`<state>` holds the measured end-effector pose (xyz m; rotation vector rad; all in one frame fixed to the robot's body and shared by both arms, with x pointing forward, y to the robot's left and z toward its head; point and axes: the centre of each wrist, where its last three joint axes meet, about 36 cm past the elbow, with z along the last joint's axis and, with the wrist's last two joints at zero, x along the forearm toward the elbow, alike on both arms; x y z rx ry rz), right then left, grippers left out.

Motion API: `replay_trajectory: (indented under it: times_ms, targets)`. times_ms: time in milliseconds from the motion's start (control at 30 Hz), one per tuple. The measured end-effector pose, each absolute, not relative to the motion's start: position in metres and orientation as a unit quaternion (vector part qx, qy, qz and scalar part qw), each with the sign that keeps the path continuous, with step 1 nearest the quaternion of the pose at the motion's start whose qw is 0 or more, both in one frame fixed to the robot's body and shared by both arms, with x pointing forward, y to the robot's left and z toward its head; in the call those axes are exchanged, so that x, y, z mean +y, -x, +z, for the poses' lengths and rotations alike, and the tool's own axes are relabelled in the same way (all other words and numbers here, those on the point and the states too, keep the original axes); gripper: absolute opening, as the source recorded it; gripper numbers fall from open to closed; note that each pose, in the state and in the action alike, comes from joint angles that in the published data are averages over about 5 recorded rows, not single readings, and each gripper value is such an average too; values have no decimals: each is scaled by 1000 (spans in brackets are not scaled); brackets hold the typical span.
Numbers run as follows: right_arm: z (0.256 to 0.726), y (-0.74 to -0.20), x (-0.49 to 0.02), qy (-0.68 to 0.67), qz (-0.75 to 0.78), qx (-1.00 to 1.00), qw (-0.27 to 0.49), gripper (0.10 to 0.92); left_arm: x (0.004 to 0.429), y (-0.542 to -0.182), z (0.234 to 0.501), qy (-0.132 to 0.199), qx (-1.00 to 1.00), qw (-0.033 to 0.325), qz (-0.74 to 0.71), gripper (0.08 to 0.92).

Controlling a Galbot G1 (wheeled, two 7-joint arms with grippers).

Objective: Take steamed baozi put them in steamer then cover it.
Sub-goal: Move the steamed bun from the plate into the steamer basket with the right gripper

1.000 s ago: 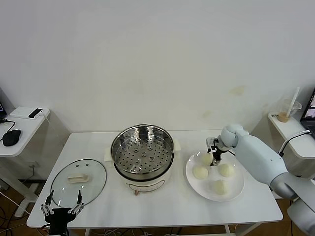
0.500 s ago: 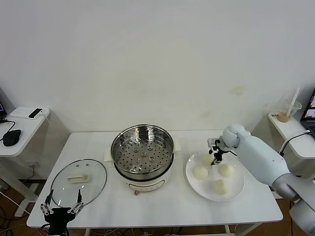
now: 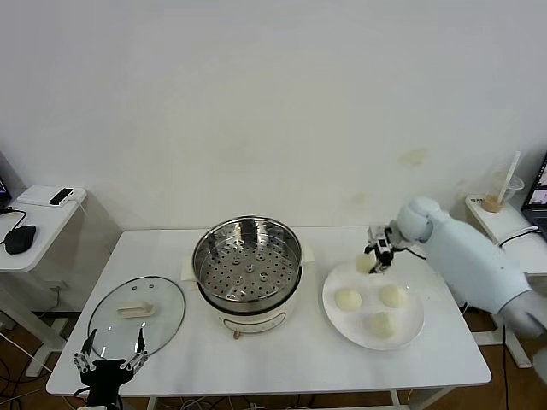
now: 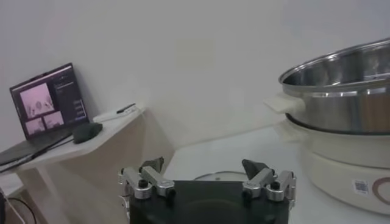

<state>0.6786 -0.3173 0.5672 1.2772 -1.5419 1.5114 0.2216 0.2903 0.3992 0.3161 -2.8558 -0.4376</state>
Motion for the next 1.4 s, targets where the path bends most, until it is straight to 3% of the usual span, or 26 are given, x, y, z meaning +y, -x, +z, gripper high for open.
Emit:
replay_trajectory:
  times_ms: [333, 633, 1033, 1400]
  targets:
    - [648, -687, -281, -500, 585, -593, 238, 586, 295, -224, 400, -105, -977, 118, -146, 823]
    - [692, -697, -203, -530, 608, -569, 159, 585, 303, -226, 400, -109, -976, 120, -145, 823]
    - [661, -697, -84, -587, 660, -460, 90, 585, 311, -224, 402, -120, -974, 122, -146, 823]
    - [615, -697, -28, -595, 720, -356, 29, 585, 312, -219, 401, -131, -973, 127, -142, 823]
